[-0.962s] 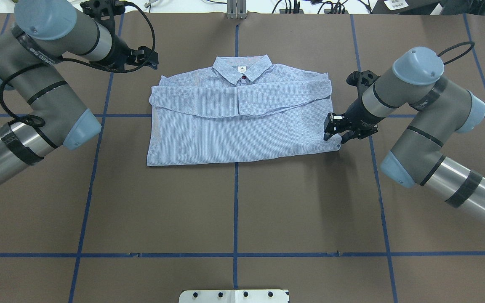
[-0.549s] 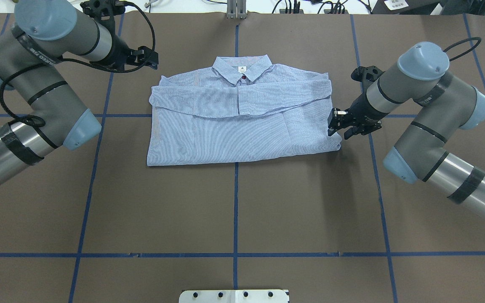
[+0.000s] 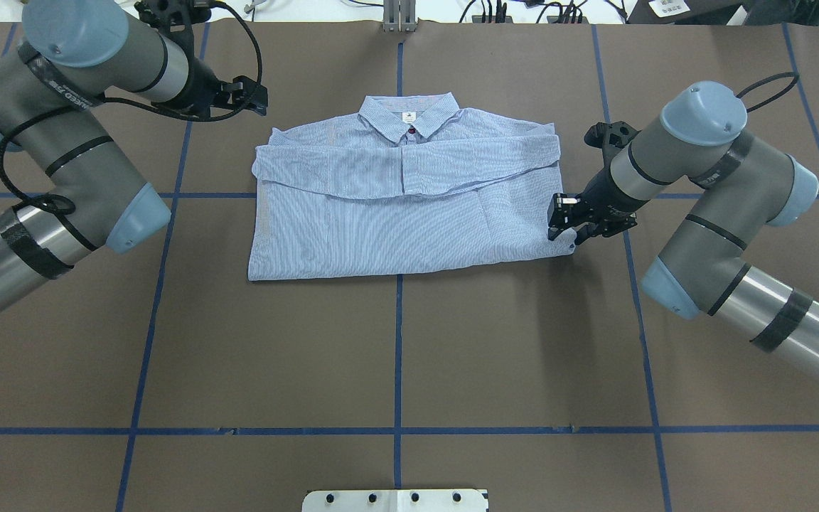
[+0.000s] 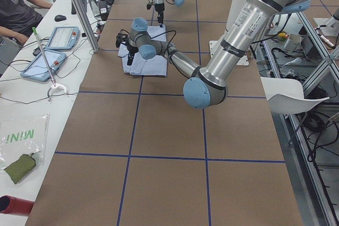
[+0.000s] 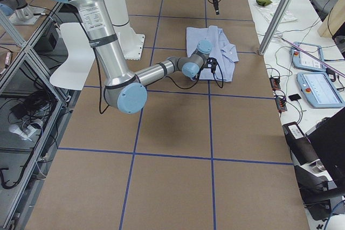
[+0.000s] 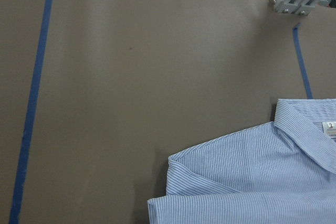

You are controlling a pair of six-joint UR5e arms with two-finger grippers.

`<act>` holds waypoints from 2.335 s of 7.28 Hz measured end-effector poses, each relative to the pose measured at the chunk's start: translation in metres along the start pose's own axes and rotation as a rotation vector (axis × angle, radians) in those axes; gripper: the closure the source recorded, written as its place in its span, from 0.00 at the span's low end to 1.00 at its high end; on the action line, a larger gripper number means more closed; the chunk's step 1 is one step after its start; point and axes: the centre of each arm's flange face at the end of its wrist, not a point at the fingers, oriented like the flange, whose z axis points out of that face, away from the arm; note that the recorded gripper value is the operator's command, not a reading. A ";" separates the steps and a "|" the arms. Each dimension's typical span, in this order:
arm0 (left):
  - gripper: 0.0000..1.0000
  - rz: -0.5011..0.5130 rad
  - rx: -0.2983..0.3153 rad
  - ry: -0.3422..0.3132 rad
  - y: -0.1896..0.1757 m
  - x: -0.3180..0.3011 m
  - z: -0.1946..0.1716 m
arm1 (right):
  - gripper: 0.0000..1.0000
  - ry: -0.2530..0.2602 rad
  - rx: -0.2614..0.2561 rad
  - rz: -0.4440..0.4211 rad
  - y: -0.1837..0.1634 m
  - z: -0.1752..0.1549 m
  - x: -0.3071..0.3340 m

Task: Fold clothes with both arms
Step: 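Close the right gripper on the folded shirt's side edge, then drag the folded shirt with the right gripper toward the robot, turning it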

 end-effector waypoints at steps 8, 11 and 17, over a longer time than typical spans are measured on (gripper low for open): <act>0.01 -0.010 0.015 -0.006 -0.010 -0.008 -0.006 | 1.00 -0.069 -0.021 -0.072 0.065 -0.039 0.008; 0.01 -0.012 0.017 -0.002 -0.010 -0.006 -0.008 | 1.00 -0.064 -0.081 -0.103 0.130 -0.045 0.034; 0.01 -0.020 0.018 0.003 -0.009 -0.003 -0.009 | 0.00 -0.023 -0.383 -0.092 0.290 -0.052 0.065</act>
